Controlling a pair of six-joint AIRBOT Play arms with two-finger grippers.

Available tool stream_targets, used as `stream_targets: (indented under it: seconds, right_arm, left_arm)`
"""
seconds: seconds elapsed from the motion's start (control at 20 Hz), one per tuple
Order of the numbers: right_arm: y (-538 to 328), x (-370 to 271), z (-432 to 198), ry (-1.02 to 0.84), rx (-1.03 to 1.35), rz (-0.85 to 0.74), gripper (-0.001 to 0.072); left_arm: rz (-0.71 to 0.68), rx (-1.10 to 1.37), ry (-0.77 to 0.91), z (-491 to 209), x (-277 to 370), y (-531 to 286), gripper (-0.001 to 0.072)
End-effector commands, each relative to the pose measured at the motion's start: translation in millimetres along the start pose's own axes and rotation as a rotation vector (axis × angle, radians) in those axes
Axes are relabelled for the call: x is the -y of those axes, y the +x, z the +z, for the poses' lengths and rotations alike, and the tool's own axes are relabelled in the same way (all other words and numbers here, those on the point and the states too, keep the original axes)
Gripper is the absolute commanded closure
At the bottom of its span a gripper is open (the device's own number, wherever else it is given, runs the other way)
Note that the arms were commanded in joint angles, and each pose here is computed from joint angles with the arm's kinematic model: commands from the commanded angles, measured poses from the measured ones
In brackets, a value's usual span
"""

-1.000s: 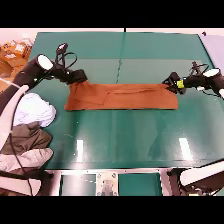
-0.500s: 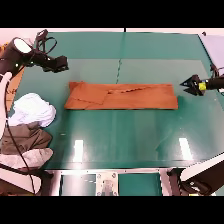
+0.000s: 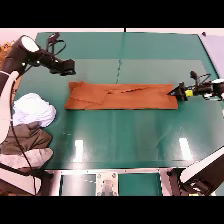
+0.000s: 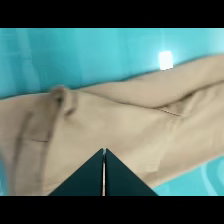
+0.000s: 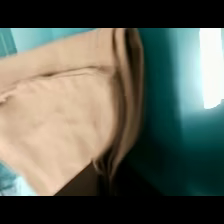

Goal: Fold the shirts.

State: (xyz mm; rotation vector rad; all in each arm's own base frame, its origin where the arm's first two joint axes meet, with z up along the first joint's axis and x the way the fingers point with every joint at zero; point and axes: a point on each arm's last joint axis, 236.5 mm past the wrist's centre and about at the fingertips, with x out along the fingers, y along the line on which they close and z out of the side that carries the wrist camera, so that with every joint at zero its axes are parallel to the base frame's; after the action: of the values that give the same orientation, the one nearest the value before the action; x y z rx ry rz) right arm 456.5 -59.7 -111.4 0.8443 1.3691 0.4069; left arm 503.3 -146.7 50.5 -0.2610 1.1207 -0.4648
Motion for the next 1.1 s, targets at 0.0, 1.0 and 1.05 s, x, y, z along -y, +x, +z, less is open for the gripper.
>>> stream_targets:
  seconds: [0.0,1.0,1.05]
  right_arm:
    - [7,-32,-3,-0.103,-0.062,0.015,0.0700]
    - [-141,-272,-68,-0.476,0.126,0.112,0.0699]
    - [-141,-273,-68,-0.476,0.126,0.113,0.0699]
  left_arm:
    - [-0.023,0.007,0.056,0,32,13,0.0675]
    - [-0.424,-0.146,0.018,-137,269,238,0.0675]
    - [-0.448,-0.177,0.057,-133,269,226,0.0675]
